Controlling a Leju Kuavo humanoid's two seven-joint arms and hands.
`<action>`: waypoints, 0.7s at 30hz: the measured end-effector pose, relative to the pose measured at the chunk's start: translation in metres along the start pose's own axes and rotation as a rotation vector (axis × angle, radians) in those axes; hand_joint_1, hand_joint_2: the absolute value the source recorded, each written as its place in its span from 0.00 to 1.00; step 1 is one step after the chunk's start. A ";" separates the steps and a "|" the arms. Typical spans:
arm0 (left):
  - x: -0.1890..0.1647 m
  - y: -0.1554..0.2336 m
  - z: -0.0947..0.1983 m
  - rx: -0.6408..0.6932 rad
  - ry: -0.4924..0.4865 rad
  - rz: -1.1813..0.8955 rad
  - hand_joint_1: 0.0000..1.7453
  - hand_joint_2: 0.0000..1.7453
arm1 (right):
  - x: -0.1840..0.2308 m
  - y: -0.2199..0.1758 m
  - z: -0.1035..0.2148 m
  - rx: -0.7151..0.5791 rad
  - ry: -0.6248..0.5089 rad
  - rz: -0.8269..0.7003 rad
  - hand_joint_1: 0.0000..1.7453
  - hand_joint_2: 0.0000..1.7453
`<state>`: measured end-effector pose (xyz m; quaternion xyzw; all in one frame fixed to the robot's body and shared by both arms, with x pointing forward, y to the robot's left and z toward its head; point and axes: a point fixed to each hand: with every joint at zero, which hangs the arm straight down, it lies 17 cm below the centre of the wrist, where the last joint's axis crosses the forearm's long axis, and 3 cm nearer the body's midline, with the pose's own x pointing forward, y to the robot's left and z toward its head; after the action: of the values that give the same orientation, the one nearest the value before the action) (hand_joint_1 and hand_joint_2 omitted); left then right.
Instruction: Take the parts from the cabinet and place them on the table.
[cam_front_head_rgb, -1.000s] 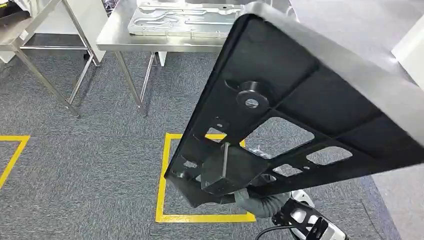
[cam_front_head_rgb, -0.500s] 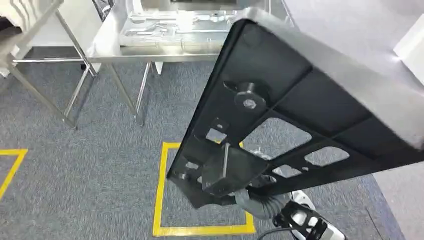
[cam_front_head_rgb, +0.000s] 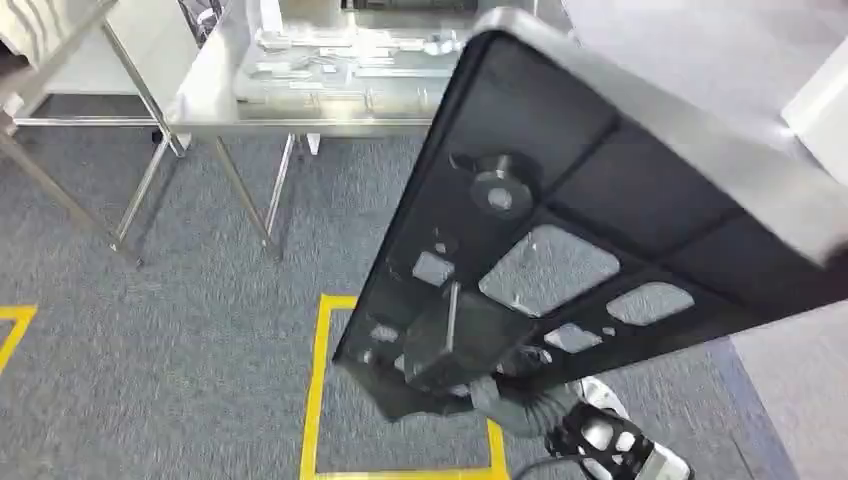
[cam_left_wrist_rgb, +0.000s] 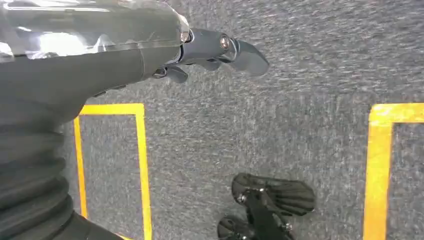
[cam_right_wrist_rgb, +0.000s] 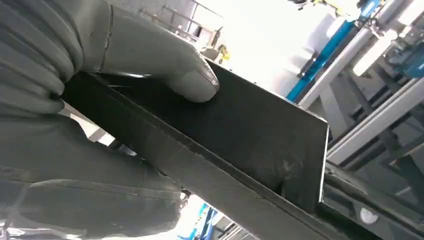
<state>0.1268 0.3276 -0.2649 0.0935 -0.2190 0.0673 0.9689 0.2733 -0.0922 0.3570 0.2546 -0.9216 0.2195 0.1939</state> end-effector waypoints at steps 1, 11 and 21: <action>0.001 0.000 0.000 0.000 0.000 0.001 0.00 1.00 | 0.000 0.000 0.000 0.001 0.000 0.000 1.00 1.00; -0.001 -0.003 0.000 -0.002 0.005 0.012 0.00 1.00 | -0.001 0.002 0.005 0.005 0.014 -0.018 1.00 1.00; -0.006 -0.003 0.002 -0.005 0.006 0.029 0.00 1.00 | -0.008 -0.004 0.004 -0.002 0.023 -0.008 1.00 1.00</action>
<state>0.1212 0.3235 -0.2659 0.0876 -0.2174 0.0811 0.9688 0.2806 -0.0947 0.3510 0.2554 -0.9185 0.2208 0.2057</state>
